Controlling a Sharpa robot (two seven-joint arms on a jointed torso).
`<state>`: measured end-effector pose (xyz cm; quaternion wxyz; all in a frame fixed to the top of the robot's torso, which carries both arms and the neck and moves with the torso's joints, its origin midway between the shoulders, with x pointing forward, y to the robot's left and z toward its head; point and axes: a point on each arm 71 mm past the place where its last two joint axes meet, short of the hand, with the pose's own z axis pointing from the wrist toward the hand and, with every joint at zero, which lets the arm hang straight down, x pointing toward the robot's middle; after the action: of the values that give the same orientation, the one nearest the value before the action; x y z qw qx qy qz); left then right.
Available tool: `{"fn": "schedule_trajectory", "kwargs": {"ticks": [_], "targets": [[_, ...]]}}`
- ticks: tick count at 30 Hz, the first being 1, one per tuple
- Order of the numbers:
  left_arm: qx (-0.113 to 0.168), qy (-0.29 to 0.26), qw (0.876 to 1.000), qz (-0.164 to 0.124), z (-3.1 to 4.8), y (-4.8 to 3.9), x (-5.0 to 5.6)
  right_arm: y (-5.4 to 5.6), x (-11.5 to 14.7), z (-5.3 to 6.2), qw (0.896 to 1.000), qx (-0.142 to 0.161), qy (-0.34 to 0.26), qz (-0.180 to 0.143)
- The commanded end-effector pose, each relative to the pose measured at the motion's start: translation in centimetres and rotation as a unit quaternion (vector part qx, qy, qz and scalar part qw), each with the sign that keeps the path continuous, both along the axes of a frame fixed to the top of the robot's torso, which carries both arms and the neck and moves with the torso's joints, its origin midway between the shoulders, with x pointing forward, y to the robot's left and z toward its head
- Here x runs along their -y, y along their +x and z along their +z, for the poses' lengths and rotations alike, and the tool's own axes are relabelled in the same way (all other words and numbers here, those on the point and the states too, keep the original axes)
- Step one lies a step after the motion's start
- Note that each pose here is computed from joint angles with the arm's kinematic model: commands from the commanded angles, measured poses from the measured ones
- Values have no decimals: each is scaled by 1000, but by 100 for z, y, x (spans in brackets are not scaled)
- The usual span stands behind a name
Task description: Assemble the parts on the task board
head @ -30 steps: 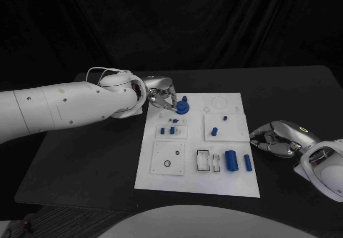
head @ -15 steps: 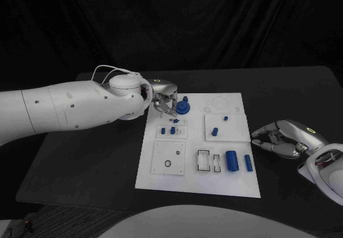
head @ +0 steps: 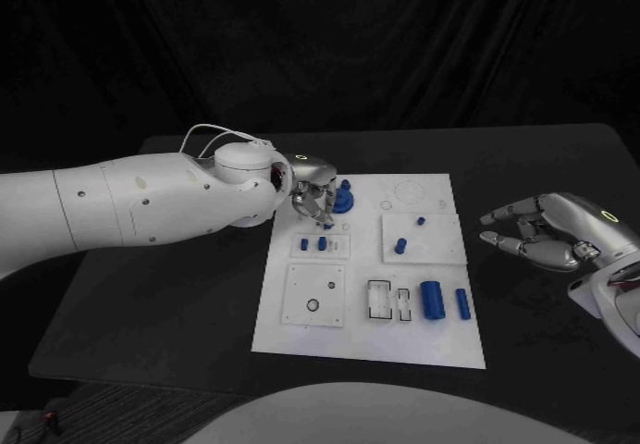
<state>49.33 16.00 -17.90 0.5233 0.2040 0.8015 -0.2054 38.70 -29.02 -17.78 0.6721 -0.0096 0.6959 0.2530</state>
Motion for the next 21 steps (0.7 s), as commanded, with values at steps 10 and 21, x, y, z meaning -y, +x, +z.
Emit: {"fn": "schedule_trajectory", "kwargs": {"ticks": [10,21], "targets": [[-21,10,1000,-19,-125,-32,54,22,-8,22,1000,11,-2,-5],[-34,17,999,-12,-230,-39,29,29,-15,11,1000,7,-4,-1]]}}
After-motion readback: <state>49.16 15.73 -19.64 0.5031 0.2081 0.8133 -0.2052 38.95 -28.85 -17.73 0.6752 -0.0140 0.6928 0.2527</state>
